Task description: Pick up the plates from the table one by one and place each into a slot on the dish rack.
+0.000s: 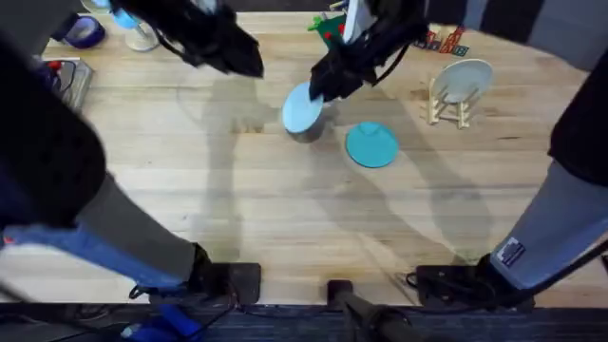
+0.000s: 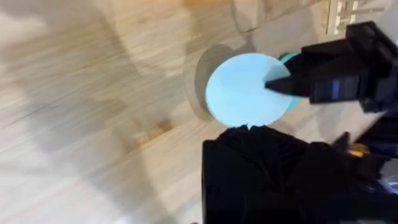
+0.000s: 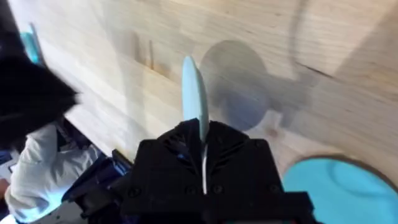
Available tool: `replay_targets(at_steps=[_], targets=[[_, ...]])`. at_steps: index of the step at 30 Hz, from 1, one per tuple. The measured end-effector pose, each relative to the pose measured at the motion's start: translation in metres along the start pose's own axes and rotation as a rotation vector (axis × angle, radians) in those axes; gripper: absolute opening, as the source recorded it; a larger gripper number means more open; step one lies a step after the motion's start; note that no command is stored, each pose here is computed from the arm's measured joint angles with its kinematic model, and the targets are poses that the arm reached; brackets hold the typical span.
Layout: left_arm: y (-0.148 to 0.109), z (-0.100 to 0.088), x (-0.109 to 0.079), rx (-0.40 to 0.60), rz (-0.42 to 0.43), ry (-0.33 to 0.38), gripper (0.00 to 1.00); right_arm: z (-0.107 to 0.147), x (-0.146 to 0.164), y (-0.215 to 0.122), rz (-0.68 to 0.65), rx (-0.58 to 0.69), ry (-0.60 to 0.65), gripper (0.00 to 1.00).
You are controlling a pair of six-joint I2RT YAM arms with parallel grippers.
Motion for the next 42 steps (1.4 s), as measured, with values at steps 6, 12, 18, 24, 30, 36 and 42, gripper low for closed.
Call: replay_targets(at_steps=[6, 12, 18, 24, 30, 36, 42], targets=[[-0.048, 0.004, -0.016, -0.076, -0.166, 0.072, 0.039, 0.003, 0.006, -0.05, 0.068, 0.02, -0.064, 0.031], [-0.062, 0.008, -0.015, -0.097, -0.246, 0.092, 0.275, 0.003, 0.031, -0.131, 0.208, -0.091, -0.271, 0.031], [-0.062, 0.013, -0.013, -0.075, -0.259, 0.083, 0.976, 0.009, 0.052, -0.205, 0.342, -0.238, -0.493, 0.031], [-0.062, 0.017, -0.012, -0.057, -0.268, 0.073, 0.995, 0.037, 0.033, -0.281, 0.63, -0.284, -0.689, 0.032], [-0.062, 0.017, -0.012, -0.057, -0.268, 0.073, 0.995, 0.056, 0.014, -0.292, 0.751, -0.159, -0.767, 0.031], [-0.062, 0.017, -0.012, -0.057, -0.268, 0.073, 0.996, 0.065, 0.007, -0.293, 0.794, -0.032, -0.93, 0.031], [-0.062, 0.017, -0.012, -0.057, -0.268, 0.073, 0.995, 0.061, 0.0, -0.301, 0.83, 0.0, -1.014, 0.031]])
Point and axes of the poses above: each hand's point on the last joint's axis, 136 mm out from that joint toward the fingers, its own y axis out along the fingers, its own x axis along the line the jaws close on, z = x × y, the point moved 3 cm from there along -y, back along the fingers, and after that the axes turned 1 degree about y, right-handed, at the moved point
